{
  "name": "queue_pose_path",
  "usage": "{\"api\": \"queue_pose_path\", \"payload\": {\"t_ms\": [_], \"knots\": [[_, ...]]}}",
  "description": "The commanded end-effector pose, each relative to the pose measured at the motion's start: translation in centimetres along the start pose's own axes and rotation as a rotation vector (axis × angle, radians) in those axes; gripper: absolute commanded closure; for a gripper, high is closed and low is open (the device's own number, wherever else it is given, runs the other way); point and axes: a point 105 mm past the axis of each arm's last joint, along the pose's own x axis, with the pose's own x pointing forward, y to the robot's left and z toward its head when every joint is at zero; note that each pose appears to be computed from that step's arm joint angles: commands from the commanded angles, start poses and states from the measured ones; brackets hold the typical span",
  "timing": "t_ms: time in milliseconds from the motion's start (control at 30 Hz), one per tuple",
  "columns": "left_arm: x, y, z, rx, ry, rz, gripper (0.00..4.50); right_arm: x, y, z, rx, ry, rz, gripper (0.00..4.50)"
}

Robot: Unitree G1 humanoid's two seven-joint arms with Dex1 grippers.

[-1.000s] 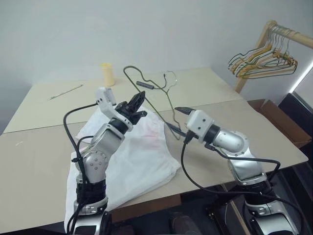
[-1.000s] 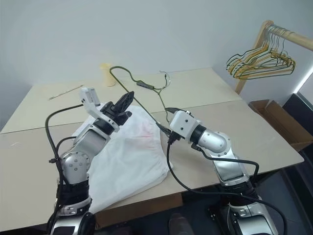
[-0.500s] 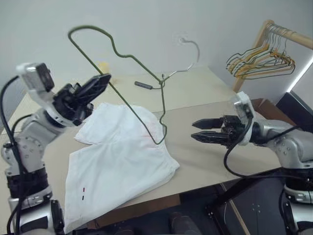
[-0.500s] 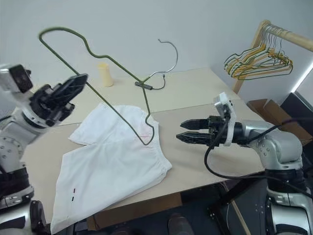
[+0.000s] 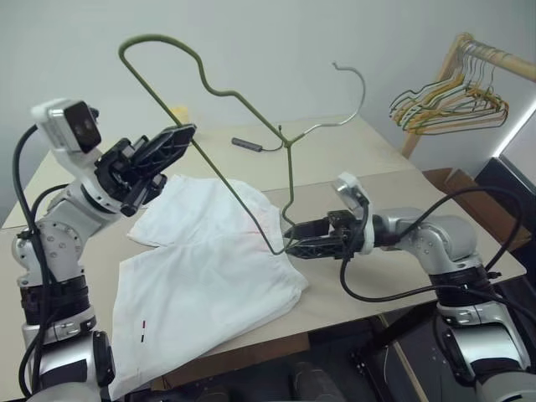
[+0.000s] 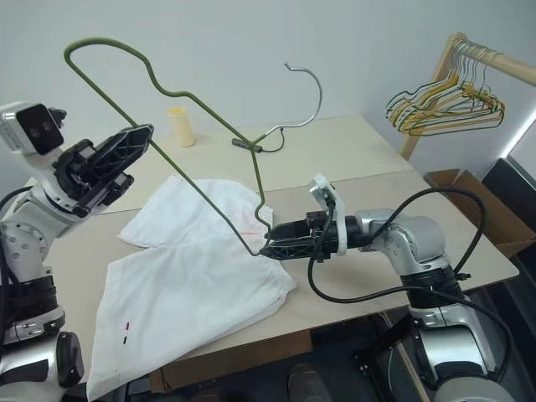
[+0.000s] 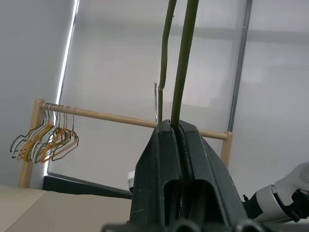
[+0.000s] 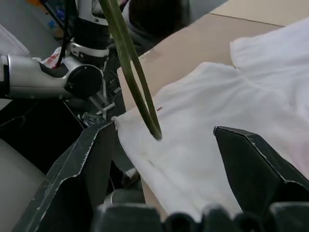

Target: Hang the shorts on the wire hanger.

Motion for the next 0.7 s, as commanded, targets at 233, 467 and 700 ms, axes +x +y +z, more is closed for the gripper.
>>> {"api": "queue_pose_path", "payload": {"t_ms": [233,467,700], "knots": [[0.64,-0.21,0.41,0.049,-0.007,-0.024,4.50,0.41,0.68,1.83,-0.043,-0.041,0.001,0.69],[0.82,0.00,0.06,0.052,-0.019,-0.029,4.50,0.64,0.87,2.00,-0.042,-0.059,0.009,1.06],[0.82,0.21,-0.06,0.055,-0.019,-0.028,4.50,0.56,1.08,1.85,-0.053,-0.051,0.015,3.47]]}}
